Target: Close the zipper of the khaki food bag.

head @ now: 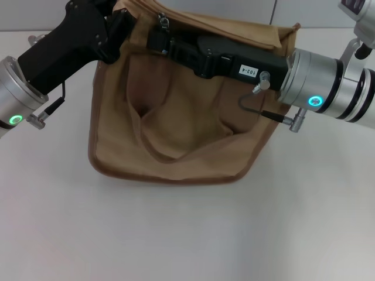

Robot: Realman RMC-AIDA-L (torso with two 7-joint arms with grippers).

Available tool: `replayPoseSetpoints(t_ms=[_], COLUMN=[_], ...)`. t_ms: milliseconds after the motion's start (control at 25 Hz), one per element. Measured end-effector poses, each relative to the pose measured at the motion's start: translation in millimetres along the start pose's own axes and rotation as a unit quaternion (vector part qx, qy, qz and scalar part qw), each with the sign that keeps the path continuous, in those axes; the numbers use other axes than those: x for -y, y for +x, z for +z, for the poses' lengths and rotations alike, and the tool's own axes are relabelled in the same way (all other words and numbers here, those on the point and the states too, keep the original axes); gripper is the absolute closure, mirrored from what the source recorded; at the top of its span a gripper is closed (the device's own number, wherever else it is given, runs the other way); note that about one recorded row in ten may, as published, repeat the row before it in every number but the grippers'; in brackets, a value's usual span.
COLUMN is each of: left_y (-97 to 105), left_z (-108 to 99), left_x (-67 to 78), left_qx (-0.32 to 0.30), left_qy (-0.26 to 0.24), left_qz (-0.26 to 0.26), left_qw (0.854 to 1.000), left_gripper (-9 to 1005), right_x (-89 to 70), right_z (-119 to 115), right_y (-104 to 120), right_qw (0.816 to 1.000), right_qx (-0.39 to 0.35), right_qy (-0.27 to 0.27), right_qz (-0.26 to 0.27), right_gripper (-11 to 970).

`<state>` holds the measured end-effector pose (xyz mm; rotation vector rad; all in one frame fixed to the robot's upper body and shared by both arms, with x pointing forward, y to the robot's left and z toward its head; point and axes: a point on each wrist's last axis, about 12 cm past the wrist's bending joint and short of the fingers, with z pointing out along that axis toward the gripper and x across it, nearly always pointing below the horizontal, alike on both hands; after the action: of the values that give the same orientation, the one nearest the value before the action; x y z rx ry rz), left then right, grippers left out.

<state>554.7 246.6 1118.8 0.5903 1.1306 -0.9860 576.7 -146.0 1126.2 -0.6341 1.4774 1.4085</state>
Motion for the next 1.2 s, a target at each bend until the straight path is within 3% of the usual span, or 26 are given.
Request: replayPoseSetpoints(t_ms=[280, 480, 680, 960, 1200], left_y=[0, 0, 1, 6, 6], left_z=[0, 0, -2, -19, -37], left_x=[0.0, -0.2, -0.8, -4.7, -8.3], left_qx=[0.0, 0.0, -0.003, -0.013, -0.006], left_qy=[0.0, -0.001, -0.008, -0.058, -0.111], left_qz=[0.001, 0.003, 0.004, 0.014, 0.017], left_qw=[1.0, 1.0, 1.0, 0.998, 0.994], left_gripper=[966, 966, 966, 966, 966], right_x=[-0.6, -0.3, -0.3, 2.1, 5.6], right_z=[-2, -4, -6, -26, -57], right_y=[0, 1, 2, 9, 19], right_qw=[1.0, 1.0, 1.0, 0.999, 0.996], right_qx=[0.003, 0.008, 0.009, 0.022, 0.047], right_qy=[0.001, 0.003, 0.006, 0.03, 0.076], right_qz=[-0.015, -0.017, -0.014, 0.0, 0.018], right_gripper=[741, 912, 950, 953, 949])
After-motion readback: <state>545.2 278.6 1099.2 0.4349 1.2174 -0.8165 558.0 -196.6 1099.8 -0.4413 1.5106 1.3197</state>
